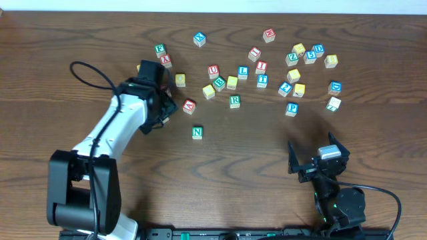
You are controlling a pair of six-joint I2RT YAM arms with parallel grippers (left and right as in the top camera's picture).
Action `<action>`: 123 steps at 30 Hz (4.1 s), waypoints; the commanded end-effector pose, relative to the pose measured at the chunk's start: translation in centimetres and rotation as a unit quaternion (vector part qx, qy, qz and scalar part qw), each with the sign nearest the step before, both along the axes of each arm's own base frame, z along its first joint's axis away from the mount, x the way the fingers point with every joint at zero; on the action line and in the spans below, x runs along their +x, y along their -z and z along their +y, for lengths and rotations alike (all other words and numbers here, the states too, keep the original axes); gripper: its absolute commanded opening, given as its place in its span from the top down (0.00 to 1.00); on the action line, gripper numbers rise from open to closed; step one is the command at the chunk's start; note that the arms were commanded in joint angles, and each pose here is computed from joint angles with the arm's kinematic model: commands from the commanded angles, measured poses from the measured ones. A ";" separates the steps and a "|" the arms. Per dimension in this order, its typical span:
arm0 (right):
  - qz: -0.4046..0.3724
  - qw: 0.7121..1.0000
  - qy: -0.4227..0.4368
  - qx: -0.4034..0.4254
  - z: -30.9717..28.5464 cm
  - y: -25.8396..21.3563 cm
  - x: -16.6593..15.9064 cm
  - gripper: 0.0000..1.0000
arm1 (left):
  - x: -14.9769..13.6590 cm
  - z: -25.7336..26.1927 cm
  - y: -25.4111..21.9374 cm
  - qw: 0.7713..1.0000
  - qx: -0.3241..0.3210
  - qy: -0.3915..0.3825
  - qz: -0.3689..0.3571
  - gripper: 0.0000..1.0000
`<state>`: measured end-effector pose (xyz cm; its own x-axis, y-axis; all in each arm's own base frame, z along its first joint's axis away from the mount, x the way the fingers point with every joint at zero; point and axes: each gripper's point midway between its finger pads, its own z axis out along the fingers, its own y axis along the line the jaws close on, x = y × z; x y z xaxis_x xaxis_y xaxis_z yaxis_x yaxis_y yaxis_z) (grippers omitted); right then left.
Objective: Spell out NEURIPS
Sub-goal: 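Move the left gripper over the red E block, then lower and close the left gripper on the red E block, then carry the red E block to the right of the N block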
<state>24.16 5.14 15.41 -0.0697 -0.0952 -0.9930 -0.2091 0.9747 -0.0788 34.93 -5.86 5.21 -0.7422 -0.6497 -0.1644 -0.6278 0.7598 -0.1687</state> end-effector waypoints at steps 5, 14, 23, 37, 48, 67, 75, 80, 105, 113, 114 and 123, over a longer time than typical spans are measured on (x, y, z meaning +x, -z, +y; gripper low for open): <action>0.001 1.000 0.000 0.001 -0.1 0.1 0.0 0.01 | 1.3 -0.1 -1.2 1.000 -0.011 0.004 -0.010 0.25; 0.001 1.000 0.000 0.001 -0.1 0.1 0.0 0.01 | 0.9 -0.1 1.5 1.000 -0.003 0.015 0.027 0.25; 0.001 1.000 0.000 0.001 -0.1 0.1 0.0 0.01 | 1.4 0.2 1.4 1.000 0.007 0.018 0.016 0.25; 0.001 1.000 0.000 0.001 -0.1 0.1 0.0 0.01 | 1.1 0.3 3.0 0.999 0.014 0.028 0.038 0.25; 0.001 1.000 0.000 0.001 -0.1 0.1 0.0 0.01 | 2.1 0.1 3.3 0.999 0.011 0.035 0.020 0.36; 0.001 1.000 0.000 0.001 -0.1 0.1 0.0 0.01 | 2.1 0.1 3.3 0.999 0.012 0.035 0.021 0.71; 0.001 1.000 0.000 0.001 -0.1 0.1 0.0 0.01 | 2.2 0.1 3.1 0.999 0.012 0.042 0.018 0.73; 0.001 1.000 0.000 0.001 -0.1 0.1 0.0 0.01 | 4.6 -1.0 0.2 0.996 0.000 0.087 -0.025 0.74; 0.001 1.000 0.000 0.001 -0.1 0.1 0.0 0.01 | 0.3 -8.7 -9.8 0.926 0.045 0.373 -0.036 0.80; 0.001 1.000 0.000 0.001 -0.1 0.1 0.0 0.01 | -3.4 -15.1 -9.6 0.912 0.015 0.408 -0.026 0.90; 0.001 1.000 0.000 0.001 -0.1 0.1 0.0 0.01 | -3.8 -15.6 -9.6 0.914 0.012 0.406 -0.025 0.92; 0.001 1.000 0.000 0.001 -0.1 0.1 0.0 0.01 | -5.1 -16.7 -8.1 0.924 0.093 0.369 -0.039 0.92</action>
